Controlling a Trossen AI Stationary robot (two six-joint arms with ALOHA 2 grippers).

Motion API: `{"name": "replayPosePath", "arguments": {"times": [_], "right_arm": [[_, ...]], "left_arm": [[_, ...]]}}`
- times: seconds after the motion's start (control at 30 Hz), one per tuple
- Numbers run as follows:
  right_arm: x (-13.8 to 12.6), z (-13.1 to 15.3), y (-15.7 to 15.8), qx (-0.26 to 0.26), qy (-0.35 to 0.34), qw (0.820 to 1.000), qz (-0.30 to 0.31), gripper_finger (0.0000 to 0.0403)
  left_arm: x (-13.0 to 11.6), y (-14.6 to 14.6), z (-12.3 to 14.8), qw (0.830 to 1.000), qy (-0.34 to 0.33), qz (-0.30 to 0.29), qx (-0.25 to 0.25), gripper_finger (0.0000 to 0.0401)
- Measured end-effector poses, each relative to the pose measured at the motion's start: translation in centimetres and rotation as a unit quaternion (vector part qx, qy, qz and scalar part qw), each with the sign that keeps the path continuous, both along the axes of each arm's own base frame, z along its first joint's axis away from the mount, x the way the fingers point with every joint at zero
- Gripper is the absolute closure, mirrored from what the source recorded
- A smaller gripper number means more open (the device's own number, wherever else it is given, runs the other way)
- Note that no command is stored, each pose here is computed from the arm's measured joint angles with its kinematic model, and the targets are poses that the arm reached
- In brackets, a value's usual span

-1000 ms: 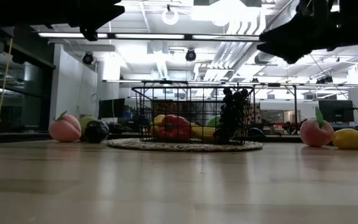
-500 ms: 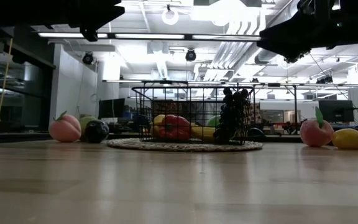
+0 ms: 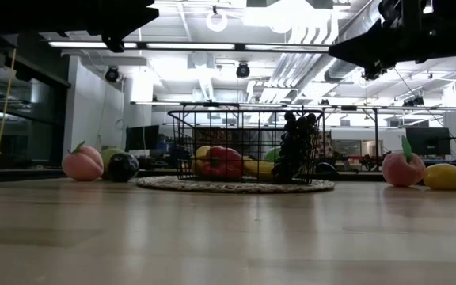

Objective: Build produce basket
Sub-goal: Put the left peach into the wire basket

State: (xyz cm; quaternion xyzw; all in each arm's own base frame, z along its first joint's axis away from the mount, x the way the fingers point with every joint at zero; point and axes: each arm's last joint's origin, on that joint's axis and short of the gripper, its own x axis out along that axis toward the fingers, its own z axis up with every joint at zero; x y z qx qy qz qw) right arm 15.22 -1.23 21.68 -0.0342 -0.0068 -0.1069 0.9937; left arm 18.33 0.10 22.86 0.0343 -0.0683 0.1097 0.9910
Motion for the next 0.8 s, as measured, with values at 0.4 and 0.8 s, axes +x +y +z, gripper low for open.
{"name": "replayPosePath", "arguments": {"times": [0.4,0.8], "right_arm": [[0.0,0.0,0.0,-0.005,0.002,1.0,0.0,0.04],[0.0,-0.1,0.0,-0.002,0.006,1.0,-0.001,0.0402]], "left_arm": [[0.0,0.1,0.0,1.0,0.002,0.012,0.007,0.0249],[0.9,3.7,1.6,0.911,0.253,0.312,-0.097,0.018]]}}
